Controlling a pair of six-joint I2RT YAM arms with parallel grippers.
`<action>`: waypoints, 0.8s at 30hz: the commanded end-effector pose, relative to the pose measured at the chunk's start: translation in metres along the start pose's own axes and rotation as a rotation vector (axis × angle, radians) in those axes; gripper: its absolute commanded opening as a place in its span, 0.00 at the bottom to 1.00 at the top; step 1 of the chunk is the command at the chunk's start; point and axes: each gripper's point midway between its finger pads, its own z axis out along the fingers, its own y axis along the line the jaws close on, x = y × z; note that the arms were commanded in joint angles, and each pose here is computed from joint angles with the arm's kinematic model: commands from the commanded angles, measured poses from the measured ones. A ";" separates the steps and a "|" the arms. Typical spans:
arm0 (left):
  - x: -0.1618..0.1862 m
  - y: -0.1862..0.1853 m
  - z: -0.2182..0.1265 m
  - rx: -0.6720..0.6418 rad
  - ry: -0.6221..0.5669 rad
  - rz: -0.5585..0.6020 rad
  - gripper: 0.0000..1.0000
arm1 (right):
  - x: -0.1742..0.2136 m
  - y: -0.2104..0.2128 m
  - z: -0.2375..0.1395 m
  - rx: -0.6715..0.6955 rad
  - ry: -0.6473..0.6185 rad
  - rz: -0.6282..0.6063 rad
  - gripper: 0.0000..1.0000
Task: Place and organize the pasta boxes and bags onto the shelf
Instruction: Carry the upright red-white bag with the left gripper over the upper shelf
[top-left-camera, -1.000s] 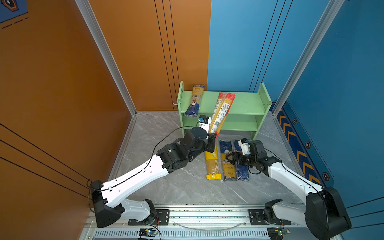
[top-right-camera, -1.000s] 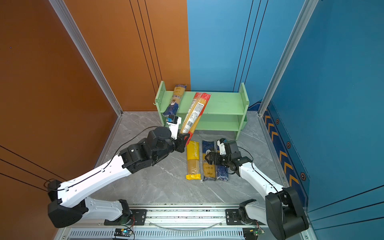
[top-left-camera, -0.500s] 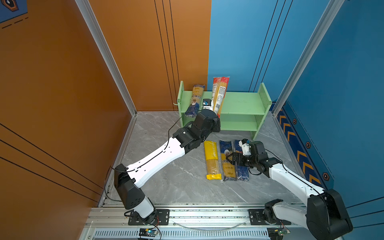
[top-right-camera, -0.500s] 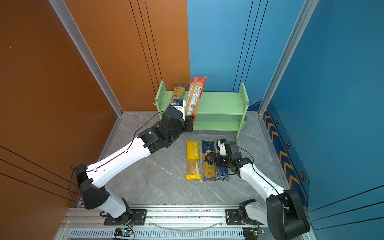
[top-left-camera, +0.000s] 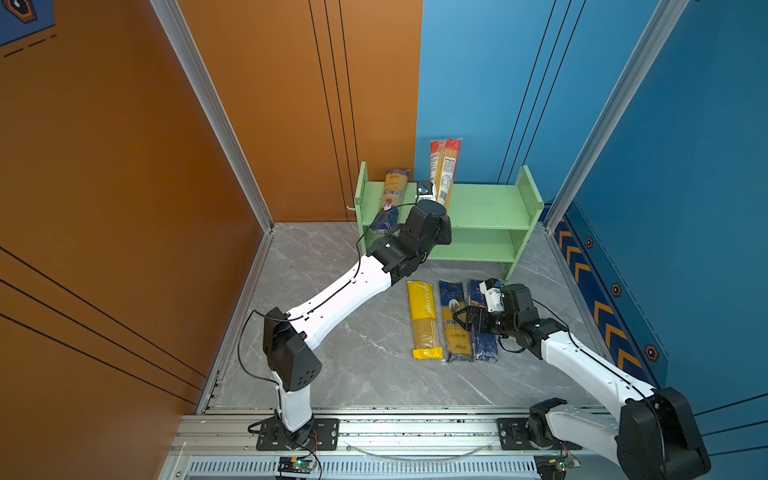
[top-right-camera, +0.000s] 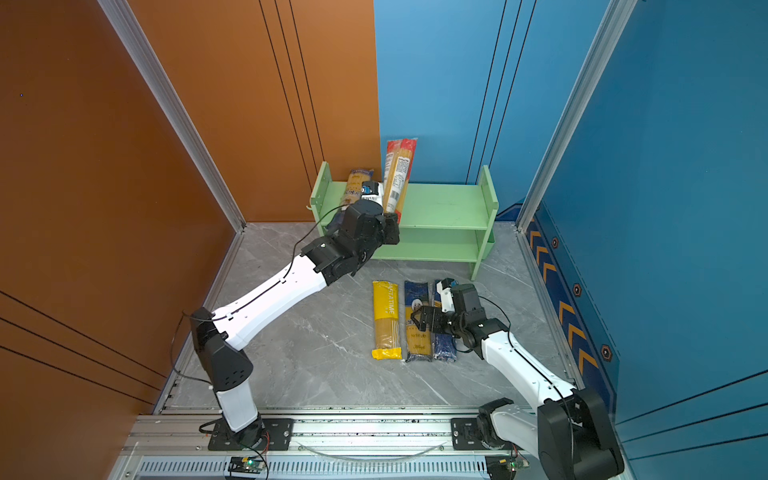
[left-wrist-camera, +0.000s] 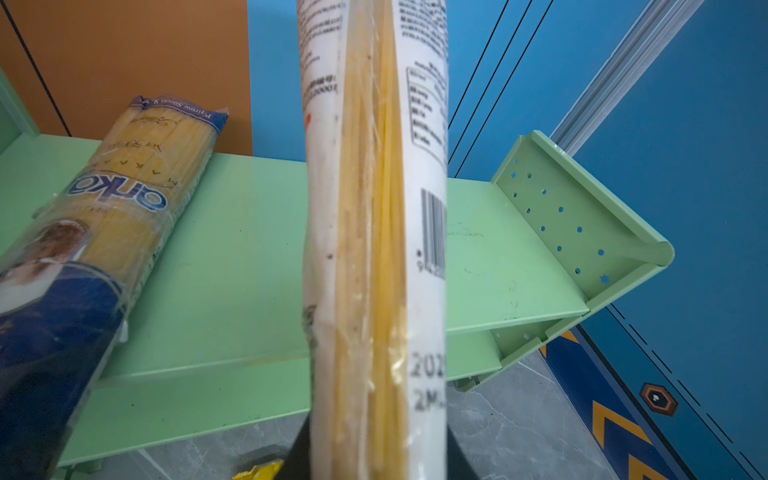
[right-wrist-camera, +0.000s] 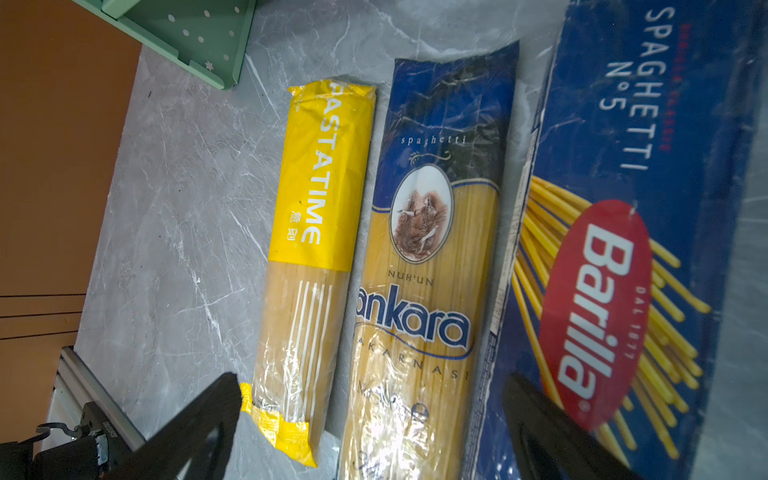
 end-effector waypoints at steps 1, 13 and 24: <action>-0.071 -0.003 -0.014 -0.005 -0.202 -0.064 0.00 | 0.002 -0.005 -0.003 0.027 -0.015 0.011 0.95; -0.062 0.005 0.012 -0.096 -0.191 -0.010 0.00 | 0.005 -0.009 -0.006 0.032 -0.027 0.013 0.96; -0.064 0.014 0.017 -0.146 -0.201 0.031 0.00 | 0.005 -0.010 -0.003 0.029 -0.023 0.019 0.96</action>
